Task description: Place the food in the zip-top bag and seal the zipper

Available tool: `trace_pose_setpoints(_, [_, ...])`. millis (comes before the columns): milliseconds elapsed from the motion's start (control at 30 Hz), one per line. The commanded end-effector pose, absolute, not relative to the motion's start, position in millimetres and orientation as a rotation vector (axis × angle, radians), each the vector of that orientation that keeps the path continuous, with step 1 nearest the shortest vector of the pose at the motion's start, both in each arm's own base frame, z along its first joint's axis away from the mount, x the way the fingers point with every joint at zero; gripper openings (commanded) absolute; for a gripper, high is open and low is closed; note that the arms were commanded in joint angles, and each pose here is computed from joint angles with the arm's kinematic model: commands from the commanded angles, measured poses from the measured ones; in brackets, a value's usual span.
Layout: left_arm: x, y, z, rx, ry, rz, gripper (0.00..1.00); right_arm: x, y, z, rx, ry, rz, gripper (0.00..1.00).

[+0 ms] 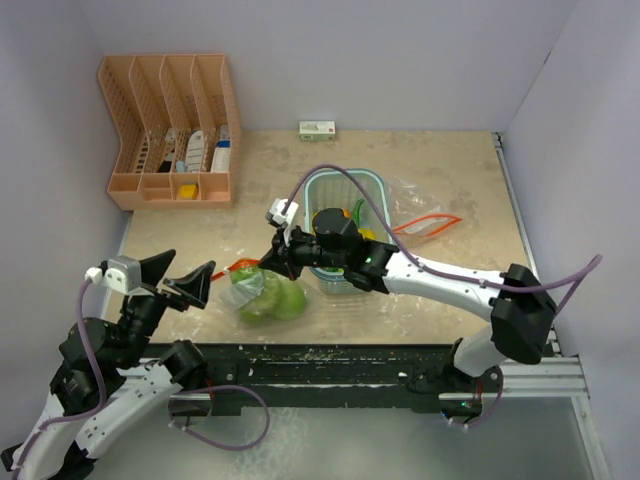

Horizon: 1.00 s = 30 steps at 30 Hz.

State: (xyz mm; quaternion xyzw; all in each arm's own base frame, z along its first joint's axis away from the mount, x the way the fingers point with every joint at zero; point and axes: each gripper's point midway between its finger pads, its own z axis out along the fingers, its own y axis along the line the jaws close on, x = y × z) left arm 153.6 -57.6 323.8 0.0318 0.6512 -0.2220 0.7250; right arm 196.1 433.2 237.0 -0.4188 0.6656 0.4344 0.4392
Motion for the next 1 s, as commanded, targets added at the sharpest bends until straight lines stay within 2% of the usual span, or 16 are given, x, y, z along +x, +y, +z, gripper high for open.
trace_pose_setpoints(0, [152.7,-61.0,341.5,0.093,1.390,-0.503,0.99,190.3,428.2,338.6,-0.976,1.429,1.094,0.00])
trace_pose_setpoints(133, [151.9,-62.6,346.3,0.112,1.374,-0.504,0.99,179.9,411.1,408.3,-0.954,1.294,1.099,0.00])
trace_pose_setpoints(267, [152.2,-65.6,346.9,0.131,1.372,-0.504,0.99,171.7,396.4,433.4,-0.939,1.245,1.101,0.00])
trace_pose_setpoints(333, [152.9,-67.1,345.2,0.139,1.378,-0.501,0.99,170.8,395.6,424.0,-0.951,1.260,1.098,0.00])
trace_pose_setpoints(533, [154.5,-72.4,344.2,0.152,1.379,-0.511,0.99,181.0,422.2,340.8,-1.052,1.436,1.083,0.00])
trace_pose_setpoints(733, [151.3,-66.1,344.0,0.152,1.401,-0.493,0.99,184.3,412.7,346.7,-0.999,1.420,1.058,0.00])
trace_pose_setpoints(967, [133.4,-56.3,348.3,0.266,1.372,-0.459,0.99,160.8,384.5,336.6,-0.987,1.422,1.111,0.00])
